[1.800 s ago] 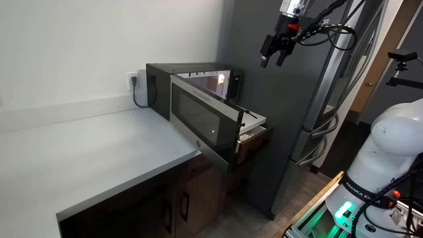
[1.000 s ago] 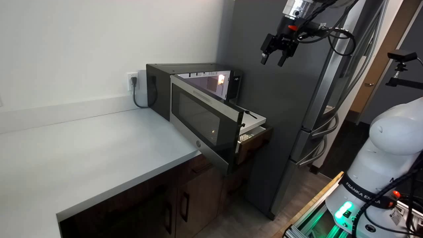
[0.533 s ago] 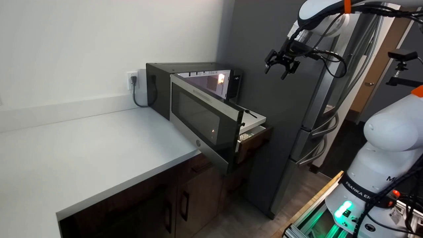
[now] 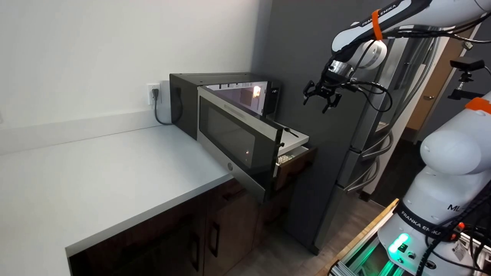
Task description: Open the top drawer
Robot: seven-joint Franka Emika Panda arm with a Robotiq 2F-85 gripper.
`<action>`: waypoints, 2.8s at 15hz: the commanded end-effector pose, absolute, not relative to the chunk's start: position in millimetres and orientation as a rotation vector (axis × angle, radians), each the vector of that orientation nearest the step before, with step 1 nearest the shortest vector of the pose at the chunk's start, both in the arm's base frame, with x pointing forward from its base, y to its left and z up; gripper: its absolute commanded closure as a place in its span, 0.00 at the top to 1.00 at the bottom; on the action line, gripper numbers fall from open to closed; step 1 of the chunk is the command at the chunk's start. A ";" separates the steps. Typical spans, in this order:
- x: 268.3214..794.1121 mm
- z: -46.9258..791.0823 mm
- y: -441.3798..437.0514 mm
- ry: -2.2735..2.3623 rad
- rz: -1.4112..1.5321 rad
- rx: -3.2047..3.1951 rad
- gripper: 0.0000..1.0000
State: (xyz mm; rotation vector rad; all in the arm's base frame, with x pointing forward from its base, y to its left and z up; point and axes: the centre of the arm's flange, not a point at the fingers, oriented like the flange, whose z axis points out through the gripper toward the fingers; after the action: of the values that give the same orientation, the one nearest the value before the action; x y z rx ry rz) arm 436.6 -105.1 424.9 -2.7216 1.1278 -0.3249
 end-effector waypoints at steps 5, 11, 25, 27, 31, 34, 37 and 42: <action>482.8 392.3 -127.5 1.378 -0.233 -2.573 1.00; 517.6 315.7 -191.0 1.737 -0.184 -2.354 0.74; 552.2 223.6 -213.7 1.964 -0.248 -2.149 0.03; 553.0 205.7 -221.7 2.001 -0.208 -2.112 0.00; 543.7 173.9 -239.6 2.079 -0.112 -2.058 0.00; 542.3 156.0 -250.0 2.098 -0.117 -2.026 0.00; 549.0 143.2 -253.1 2.096 -0.108 -2.001 0.00; 561.5 120.0 -253.8 2.061 -0.116 -2.003 0.00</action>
State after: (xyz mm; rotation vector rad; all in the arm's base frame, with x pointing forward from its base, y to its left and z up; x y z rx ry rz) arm 551.8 -247.8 142.6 -2.0179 2.0782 -0.1038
